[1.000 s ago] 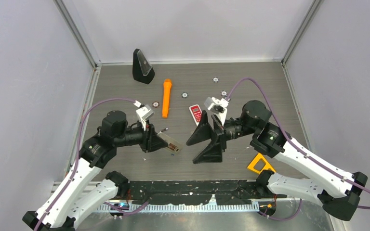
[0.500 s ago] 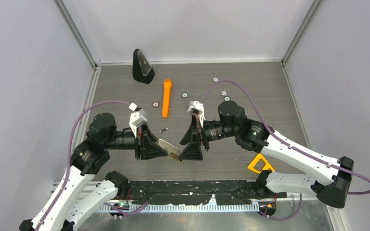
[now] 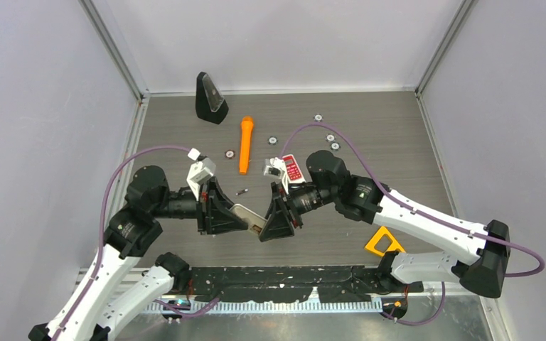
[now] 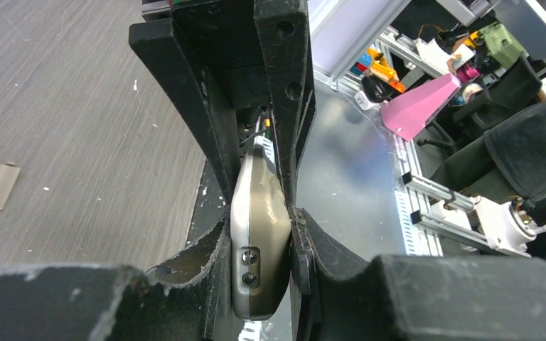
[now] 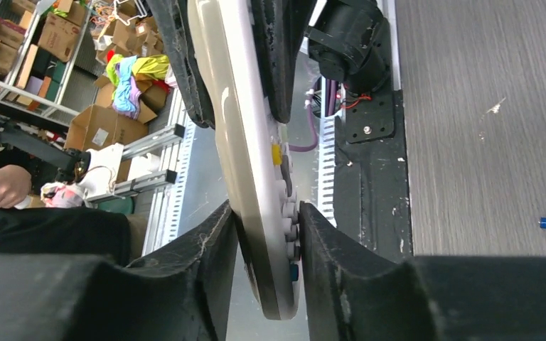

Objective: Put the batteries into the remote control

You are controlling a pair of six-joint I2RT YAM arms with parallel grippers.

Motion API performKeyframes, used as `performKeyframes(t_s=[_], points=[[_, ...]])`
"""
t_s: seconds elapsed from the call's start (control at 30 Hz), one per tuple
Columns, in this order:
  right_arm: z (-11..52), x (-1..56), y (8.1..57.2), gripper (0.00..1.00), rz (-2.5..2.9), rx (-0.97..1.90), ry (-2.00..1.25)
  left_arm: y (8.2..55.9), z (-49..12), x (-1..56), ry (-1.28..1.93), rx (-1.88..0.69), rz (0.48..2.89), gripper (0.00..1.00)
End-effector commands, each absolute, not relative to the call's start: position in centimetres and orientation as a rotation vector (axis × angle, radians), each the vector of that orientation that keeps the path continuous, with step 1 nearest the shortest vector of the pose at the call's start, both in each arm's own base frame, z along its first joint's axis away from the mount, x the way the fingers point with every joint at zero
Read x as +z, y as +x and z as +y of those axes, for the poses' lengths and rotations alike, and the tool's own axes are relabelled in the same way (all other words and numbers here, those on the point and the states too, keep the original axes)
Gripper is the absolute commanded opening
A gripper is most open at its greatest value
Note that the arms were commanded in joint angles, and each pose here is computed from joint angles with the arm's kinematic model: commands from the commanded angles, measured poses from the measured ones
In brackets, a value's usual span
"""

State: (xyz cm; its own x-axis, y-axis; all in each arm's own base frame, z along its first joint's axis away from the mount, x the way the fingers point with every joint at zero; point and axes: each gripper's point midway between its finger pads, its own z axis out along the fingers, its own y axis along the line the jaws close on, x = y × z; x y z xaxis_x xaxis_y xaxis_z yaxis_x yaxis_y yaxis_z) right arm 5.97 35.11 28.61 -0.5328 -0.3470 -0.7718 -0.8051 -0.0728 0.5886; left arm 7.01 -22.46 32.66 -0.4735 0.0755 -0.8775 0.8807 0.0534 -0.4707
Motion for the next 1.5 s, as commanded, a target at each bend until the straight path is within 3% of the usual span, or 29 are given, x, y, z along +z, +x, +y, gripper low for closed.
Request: performKeyframes(t_s=[0.0, 0.23, 0.33, 0.4, 0.5, 0.57, 0.73, 0.87, 1.0, 1.1, 1.17, 1.23, 1.33, 1.4, 1.47], points=[[35.7, 31.5, 6.0, 0.35, 1.717, 1.677, -1.218, 6.7, -22.7, 36.3, 0.958, -1.525, 1.499, 0.08], [36.9, 34.2, 7.4, 0.25, 1.655, 1.717, -1.058, 9.4, -22.8, 40.3, 0.587, -1.638, 1.294, 0.39], [37.4, 35.1, 7.6, 0.25, 1.619, 1.746, -1.042, 10.2, -22.7, 40.8, 0.517, -1.643, 1.263, 0.45], [37.7, 35.3, 7.7, 0.25, 1.614, 1.755, -1.036, 10.3, -22.7, 41.0, 0.503, -1.647, 1.256, 0.47], [37.9, 35.5, 7.9, 0.25, 1.610, 1.760, -1.018, 10.5, -22.8, 40.7, 0.504, -1.645, 1.270, 0.33], [37.9, 35.7, 8.1, 0.25, 1.603, 1.757, -1.002, 10.5, -22.7, 40.5, 0.496, -1.643, 1.279, 0.30], [37.7, 36.5, 8.8, 0.25, 1.581, 1.754, -0.927, 10.8, -22.4, 39.9, 0.458, -1.624, 1.295, 0.43], [37.5, 36.6, 9.3, 0.25, 1.569, 1.754, -0.877, 11.0, -22.2, 39.8, 0.430, -1.612, 1.294, 0.49], [37.7, 36.7, 9.2, 0.26, 1.561, 1.769, -0.886, 11.2, -22.1, 39.8, 0.411, -1.614, 1.287, 0.40], [37.7, 36.7, 9.2, 0.27, 1.558, 1.770, -0.881, 11.1, -22.2, 39.5, 0.421, -1.621, 1.292, 0.22], [37.8, 36.7, 9.3, 0.28, 1.561, 1.769, -0.877, 11.1, -22.3, 39.3, 0.421, -1.622, 1.299, 0.03], [37.7, 36.5, 9.4, 0.37, 1.569, 1.762, -0.871, 11.3, -22.2, 39.1, 0.416, -1.611, 1.308, 0.00], [37.4, 36.0, 9.7, 0.66, 1.572, 1.728, -0.857, 11.8, -21.9, 38.7, 0.396, -1.549, 1.338, 0.00], [36.9, 35.7, 10.2, 0.79, 1.585, 1.675, -0.835, 12.7, -21.4, 38.1, 0.364, -1.460, 1.390, 0.00], [36.1, 35.5, 11.0, 0.86, 1.609, 1.610, -0.794, 13.9, -20.4, 36.9, 0.311, -1.337, 1.471, 0.00]])
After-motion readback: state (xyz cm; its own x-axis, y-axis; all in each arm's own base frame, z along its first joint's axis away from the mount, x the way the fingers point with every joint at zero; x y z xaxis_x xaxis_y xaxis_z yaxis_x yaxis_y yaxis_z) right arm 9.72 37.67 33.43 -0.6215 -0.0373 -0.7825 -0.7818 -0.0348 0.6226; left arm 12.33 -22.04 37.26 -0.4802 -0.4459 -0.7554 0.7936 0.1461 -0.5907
